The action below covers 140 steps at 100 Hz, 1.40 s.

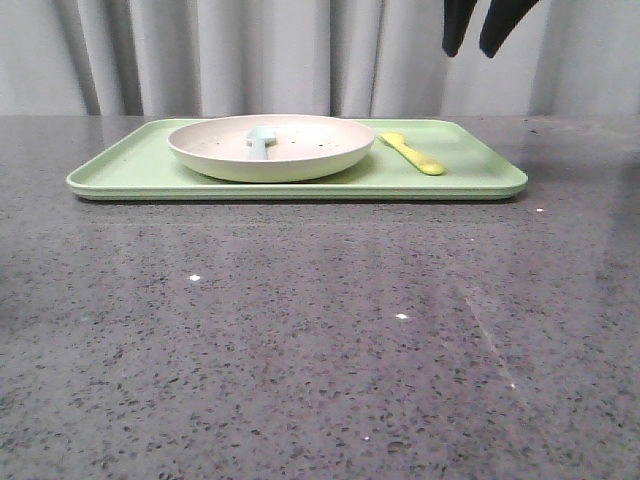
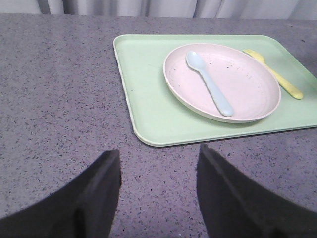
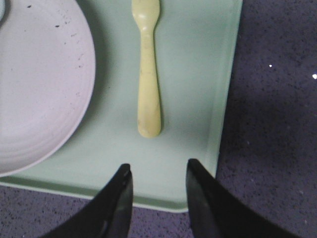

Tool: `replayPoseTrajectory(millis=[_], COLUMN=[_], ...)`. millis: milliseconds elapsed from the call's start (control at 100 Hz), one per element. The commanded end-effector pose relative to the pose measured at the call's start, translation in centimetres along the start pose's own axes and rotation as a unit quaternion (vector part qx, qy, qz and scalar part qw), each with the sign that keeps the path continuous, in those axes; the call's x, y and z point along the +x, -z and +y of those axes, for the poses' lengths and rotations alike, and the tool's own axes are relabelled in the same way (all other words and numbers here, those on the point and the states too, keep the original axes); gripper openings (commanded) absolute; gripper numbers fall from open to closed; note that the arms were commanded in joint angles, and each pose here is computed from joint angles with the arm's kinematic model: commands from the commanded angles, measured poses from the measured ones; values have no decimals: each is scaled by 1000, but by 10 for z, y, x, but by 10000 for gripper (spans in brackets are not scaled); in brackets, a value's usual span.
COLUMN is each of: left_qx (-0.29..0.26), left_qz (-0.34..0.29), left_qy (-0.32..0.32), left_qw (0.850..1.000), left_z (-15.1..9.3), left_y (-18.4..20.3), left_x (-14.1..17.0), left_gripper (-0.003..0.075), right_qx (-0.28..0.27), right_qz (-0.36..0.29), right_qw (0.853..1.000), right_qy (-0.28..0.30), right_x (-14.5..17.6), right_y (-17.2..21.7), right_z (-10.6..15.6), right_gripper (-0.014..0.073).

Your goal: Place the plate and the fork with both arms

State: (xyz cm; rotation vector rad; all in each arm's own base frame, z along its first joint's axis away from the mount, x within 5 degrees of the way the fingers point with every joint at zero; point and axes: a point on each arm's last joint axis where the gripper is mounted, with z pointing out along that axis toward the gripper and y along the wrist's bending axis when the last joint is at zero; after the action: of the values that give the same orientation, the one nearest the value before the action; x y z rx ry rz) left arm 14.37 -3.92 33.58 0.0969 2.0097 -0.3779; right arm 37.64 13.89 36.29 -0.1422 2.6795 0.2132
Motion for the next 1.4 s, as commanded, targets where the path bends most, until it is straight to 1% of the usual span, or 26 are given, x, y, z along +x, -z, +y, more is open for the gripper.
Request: replayPoseTrajectory(millis=[0,280,550,640,830,950,1070,1120,1190,1300,1390], left_qx=[4,5,6,6,6,7,9,10,12,13,14], left_qz=[-52,-48,-37,-37,-33,-36,-48,-53,-62,-73,-77], left_qy=[5,5,5,5,5,4,2,2,0,-1,-2], left_qw=[999,999,999,999,999,999,999,999,998,997,997], left_z=[-3,-3,-3,-3,-3,-3,-4,-5,-5,-5,-5], left_y=[5,5,5,5,5,6,13,17,22,29,34], left_x=[-15,-14,-12,-12,-12,-12,-11,-10,-8,-3,2], left_gripper=[354,354,351,309,149,78,22,1,-21,-20,-20], right_qx=[-1,-10,-20,-24,-25,-29,-36,-39,-43,-48,-55], right_qz=[-42,-79,-120,-136,-156,-171,-200,-213,-229,-251,-279], right_qw=[999,997,993,990,987,985,979,976,972,967,959], right_qy=[5,6,6,6,8,9,9,9,9,10,10], right_x=[11,51,92,105,135,156,175,182,193,210,222], right_y=[48,69,78,80,82,84,89,91,95,100,105], right_z=[-5,-14,-24,-28,-36,-41,-45,-47,-50,-54,-57], right_gripper=[288,288,288,288,288,288,283,265,211,74,-38])
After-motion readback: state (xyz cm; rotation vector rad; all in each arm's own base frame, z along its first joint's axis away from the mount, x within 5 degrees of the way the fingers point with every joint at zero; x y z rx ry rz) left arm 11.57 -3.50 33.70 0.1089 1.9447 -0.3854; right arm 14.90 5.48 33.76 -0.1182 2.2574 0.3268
